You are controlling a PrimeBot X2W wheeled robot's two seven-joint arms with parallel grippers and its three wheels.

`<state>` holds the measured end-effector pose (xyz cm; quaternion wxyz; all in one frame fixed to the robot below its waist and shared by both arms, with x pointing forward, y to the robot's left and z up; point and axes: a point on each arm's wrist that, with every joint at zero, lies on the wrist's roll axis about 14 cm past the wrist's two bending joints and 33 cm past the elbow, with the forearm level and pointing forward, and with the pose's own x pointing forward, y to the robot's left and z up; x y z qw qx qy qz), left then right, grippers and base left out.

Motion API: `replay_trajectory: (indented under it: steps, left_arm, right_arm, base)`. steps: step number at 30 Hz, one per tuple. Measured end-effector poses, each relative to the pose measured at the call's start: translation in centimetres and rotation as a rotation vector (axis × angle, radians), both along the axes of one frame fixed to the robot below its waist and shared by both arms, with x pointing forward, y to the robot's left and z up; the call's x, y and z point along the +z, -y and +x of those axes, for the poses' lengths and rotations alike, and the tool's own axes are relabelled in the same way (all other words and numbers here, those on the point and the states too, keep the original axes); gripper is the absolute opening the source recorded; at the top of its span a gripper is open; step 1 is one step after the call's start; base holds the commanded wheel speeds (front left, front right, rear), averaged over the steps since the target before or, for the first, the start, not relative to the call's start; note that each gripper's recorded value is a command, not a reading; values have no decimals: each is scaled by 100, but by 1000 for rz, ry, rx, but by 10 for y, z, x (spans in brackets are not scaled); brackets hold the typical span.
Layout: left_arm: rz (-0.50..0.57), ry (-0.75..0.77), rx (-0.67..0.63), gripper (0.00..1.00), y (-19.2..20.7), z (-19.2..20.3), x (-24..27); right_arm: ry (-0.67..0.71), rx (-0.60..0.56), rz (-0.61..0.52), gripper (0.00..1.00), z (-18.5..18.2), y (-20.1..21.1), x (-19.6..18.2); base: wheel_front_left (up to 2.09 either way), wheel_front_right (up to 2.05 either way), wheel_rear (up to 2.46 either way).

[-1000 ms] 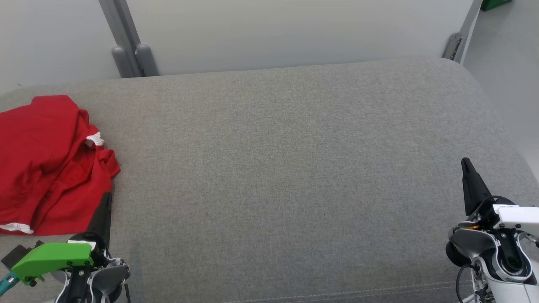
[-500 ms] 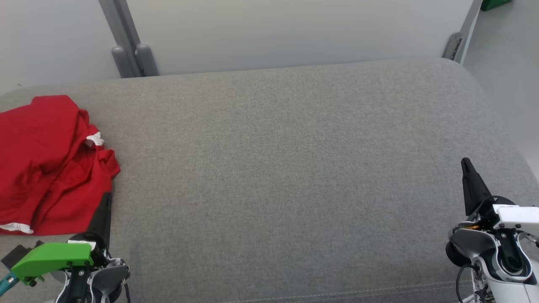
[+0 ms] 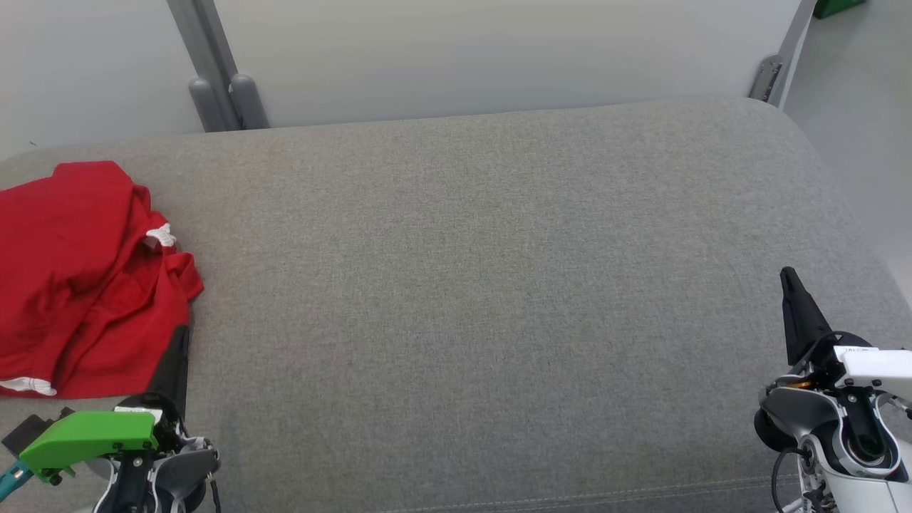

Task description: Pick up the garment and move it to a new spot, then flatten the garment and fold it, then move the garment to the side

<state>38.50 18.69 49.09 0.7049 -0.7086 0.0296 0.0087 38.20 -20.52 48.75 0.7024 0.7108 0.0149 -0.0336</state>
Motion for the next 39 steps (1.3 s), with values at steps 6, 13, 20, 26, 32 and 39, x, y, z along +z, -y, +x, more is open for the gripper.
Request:
replay_trajectory:
  steps: [6, 13, 20, 26, 32, 39]
  left_arm:
    - [0, 0, 0, 0, 0, 0, 0]
    - [0, 0, 0, 0, 0, 0, 0]
    - [0, 0, 0, 0, 0, 0, 0]
    - [0, 0, 0, 0, 0, 0, 0]
    - [0, 0, 0, 0, 0, 0, 0]
    - [0, 0, 0, 0, 0, 0, 0]
  right_arm:
    - [0, 0, 0, 0, 0, 0, 0]
    - [0, 0, 0, 0, 0, 0, 0]
    - [0, 0, 0, 0, 0, 0, 0]
    - [0, 0, 0, 0, 0, 0, 0]
    - [0, 0, 0, 0, 0, 0, 0]
    - [0, 0, 0, 0, 0, 0, 0]
  base:
    - [0, 0, 0]
    - [0, 0, 0]
    - [0, 0, 0]
    - [0, 0, 0]
    - [0, 0, 0]
    - [0, 0, 0]
